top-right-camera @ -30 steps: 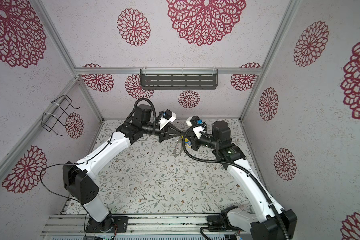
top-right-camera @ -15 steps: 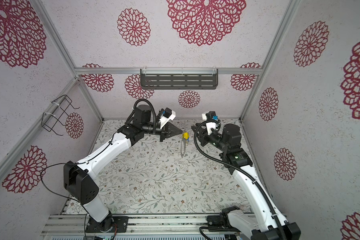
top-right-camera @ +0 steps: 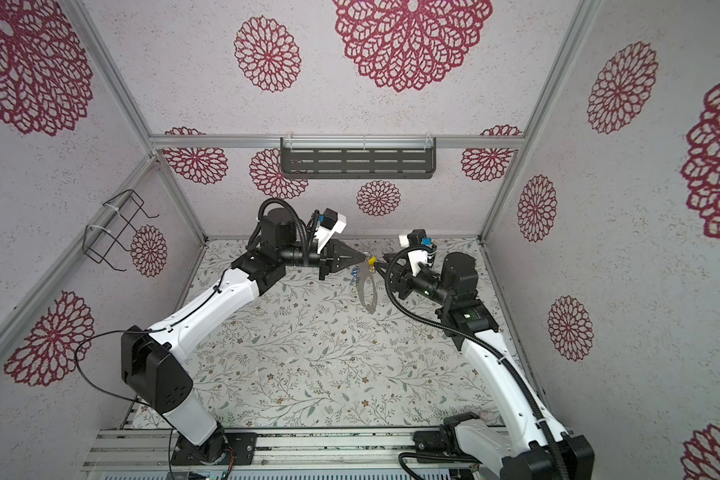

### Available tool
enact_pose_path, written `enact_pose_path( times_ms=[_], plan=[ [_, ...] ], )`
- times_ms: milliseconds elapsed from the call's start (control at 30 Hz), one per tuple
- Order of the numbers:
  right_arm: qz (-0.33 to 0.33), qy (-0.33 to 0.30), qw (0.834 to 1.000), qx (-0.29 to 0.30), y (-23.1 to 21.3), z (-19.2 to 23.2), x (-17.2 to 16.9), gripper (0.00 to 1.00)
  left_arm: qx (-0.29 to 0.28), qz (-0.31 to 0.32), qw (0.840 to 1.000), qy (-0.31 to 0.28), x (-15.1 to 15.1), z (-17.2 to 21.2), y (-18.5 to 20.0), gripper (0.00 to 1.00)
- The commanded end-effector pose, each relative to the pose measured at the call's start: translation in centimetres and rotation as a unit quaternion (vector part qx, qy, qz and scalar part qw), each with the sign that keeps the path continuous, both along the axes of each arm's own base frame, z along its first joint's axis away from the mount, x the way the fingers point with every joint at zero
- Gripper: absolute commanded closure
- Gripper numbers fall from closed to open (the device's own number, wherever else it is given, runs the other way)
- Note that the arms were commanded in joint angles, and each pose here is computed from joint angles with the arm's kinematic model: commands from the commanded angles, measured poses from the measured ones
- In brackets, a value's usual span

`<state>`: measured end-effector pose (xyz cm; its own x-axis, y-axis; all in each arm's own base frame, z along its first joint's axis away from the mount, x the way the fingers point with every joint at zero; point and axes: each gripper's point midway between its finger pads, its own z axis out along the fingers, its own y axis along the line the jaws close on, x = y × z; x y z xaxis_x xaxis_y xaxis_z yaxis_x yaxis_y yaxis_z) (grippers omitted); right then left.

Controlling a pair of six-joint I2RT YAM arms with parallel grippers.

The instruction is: Remove the keys from the keyring

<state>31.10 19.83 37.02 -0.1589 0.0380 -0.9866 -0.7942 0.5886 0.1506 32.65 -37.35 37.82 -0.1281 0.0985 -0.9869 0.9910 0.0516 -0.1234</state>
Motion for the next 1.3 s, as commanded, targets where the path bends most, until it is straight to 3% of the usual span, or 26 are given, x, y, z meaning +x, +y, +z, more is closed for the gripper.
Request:
enact_pose_path(
  times_ms=[0,333,600,700,867,1100,1267],
  plan=[
    [0.03,-0.032,0.999,0.02,0.8,2.2,-0.7,0.58,-0.027,-0.013,0.999,-0.025,-1.0,2.6,0.4,1.0],
    [0.056,-0.034,0.998,0.024,2.5,2.8,-0.4,0.59,-0.029,-0.021,0.999,-0.016,-1.1,2.9,0.1,1.0],
    [0.026,-0.031,0.999,0.005,1.7,2.3,-0.5,0.94,-0.027,-0.015,0.999,-0.014,-0.9,2.9,0.4,1.0],
    [0.013,-0.029,0.999,-0.005,1.2,1.8,-0.7,1.0,-0.029,-0.004,0.999,-0.013,-0.5,3.1,0.6,1.0],
    [0.012,-0.02,1.0,-0.005,1.0,1.4,-1.2,1.0,-0.052,0.029,0.998,-0.007,0.5,4.1,0.7,1.0],
    [0.036,0.002,0.999,-0.002,2.3,0.2,-1.9,1.0,-0.154,0.064,0.986,-0.016,0.7,6.6,1.1,1.0],
    [0.066,0.014,0.998,0.002,4.4,-0.4,-2.3,1.0,-0.176,0.088,0.98,-0.03,0.5,7.3,0.5,1.0]
  ],
)
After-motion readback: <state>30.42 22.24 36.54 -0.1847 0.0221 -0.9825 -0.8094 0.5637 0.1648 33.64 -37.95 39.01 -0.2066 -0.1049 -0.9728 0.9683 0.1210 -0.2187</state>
